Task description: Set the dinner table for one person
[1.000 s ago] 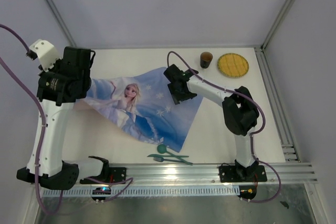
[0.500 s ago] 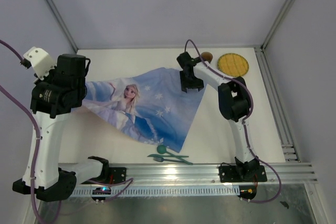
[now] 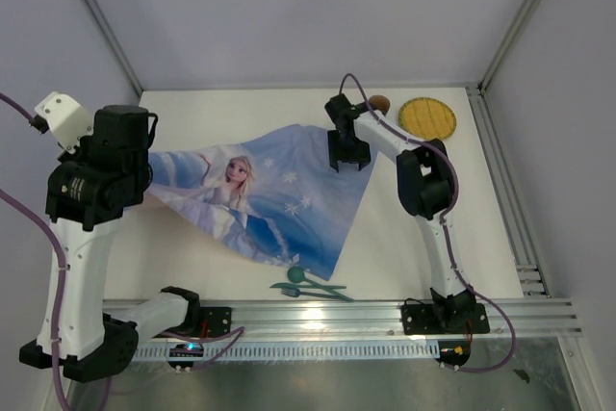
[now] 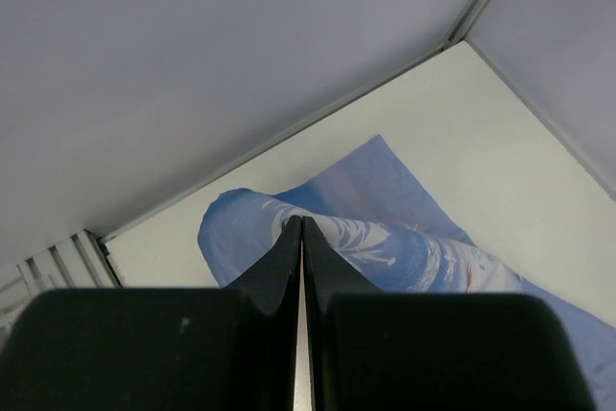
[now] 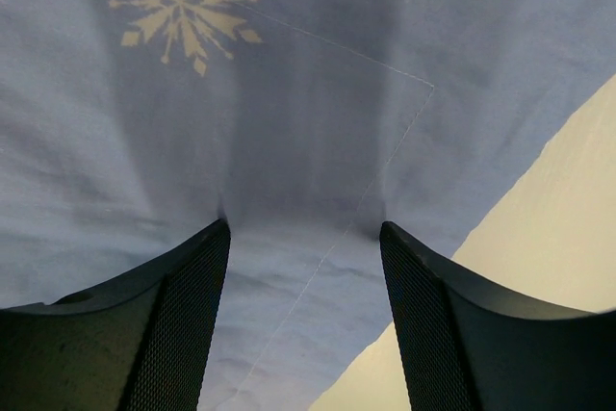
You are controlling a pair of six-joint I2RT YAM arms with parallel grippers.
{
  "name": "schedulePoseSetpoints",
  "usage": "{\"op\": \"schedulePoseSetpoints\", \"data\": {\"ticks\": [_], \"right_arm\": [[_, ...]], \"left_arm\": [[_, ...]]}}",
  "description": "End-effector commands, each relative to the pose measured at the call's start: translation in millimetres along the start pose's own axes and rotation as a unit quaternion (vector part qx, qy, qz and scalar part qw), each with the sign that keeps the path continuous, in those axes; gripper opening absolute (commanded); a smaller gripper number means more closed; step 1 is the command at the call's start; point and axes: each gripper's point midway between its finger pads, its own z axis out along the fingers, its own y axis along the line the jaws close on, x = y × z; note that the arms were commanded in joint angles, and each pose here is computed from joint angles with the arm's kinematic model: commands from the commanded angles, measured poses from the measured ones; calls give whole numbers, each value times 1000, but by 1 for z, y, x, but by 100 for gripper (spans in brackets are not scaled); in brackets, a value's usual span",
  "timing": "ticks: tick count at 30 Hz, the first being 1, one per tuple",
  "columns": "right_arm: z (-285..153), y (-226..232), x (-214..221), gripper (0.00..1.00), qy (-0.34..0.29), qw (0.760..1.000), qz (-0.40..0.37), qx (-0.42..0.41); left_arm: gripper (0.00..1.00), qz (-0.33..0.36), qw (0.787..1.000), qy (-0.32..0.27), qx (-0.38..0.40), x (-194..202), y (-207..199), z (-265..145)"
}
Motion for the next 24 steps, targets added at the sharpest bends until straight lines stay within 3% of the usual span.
{"op": "schedulePoseSetpoints", "data": {"ticks": [1,12,24], "right_arm": [[2,8,-3,69,13,999,21,-37],[21,-1,-24,69,25,995,67,-67],[34,0,-39,69,32,990,86,-102]], "left_arm": [[0,39,999,25,-7,8,27,-10],[0,5,998,43,37,11,25,-20],[0,14,978,135,156,45,-1,-44]]}}
